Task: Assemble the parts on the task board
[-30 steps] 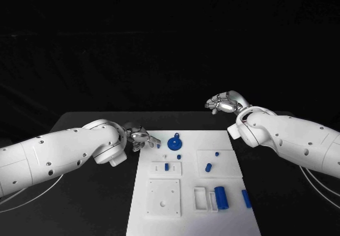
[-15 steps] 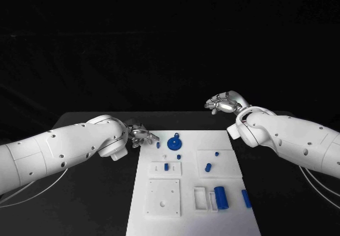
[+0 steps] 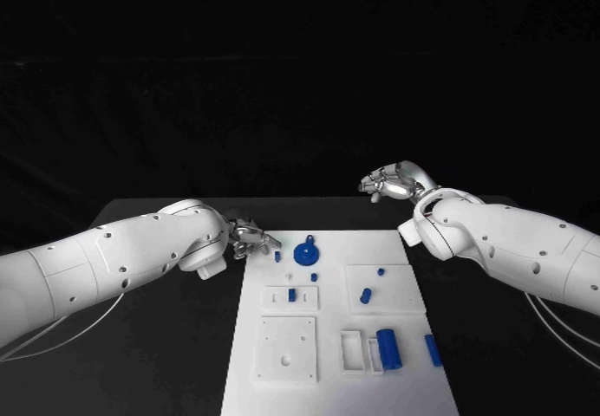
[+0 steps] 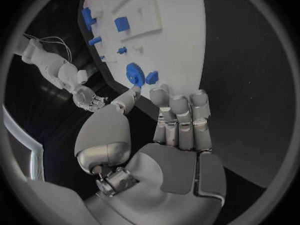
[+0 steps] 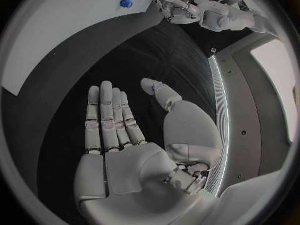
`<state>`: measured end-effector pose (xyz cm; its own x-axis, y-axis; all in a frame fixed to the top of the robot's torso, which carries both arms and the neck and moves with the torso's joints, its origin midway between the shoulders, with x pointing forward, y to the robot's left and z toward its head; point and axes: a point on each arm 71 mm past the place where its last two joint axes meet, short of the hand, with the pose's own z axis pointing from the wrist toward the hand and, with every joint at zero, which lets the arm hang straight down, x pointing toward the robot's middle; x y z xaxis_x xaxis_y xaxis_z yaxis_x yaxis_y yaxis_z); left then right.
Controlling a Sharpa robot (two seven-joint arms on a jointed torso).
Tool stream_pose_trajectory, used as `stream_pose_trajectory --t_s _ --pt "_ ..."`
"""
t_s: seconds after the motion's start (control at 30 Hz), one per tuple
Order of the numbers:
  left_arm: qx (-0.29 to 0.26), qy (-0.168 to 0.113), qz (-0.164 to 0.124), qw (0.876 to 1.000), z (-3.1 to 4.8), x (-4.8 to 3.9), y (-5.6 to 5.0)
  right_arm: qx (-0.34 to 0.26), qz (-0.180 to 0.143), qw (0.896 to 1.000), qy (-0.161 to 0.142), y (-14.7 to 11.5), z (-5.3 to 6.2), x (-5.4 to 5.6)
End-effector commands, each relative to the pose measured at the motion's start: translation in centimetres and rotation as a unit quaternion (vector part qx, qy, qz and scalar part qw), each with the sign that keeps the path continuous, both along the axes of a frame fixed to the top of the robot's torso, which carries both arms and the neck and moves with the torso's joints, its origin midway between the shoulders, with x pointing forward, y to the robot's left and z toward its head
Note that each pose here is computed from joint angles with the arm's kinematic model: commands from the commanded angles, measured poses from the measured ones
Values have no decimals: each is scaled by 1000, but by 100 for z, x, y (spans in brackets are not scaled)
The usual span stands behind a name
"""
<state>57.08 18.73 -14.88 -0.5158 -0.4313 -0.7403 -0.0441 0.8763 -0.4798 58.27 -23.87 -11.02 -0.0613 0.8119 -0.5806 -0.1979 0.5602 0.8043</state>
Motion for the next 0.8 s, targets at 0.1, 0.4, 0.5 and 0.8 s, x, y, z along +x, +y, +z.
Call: stream_pose_trajectory --t_s 0.1,0.4,0.5,0.8 --pt "5 11 -22 1000 -18 3 -66 -1 8 1000 0 24 1 -5" --pt "5 17 -16 1000 -48 31 -46 0 8 1000 0 31 1 -4" --pt "6 18 -18 1000 -50 32 -52 0 9 1000 1 36 1 -4" --pt "7 28 -23 999 -99 43 -84 0 10 1000 0 40 1 -4"
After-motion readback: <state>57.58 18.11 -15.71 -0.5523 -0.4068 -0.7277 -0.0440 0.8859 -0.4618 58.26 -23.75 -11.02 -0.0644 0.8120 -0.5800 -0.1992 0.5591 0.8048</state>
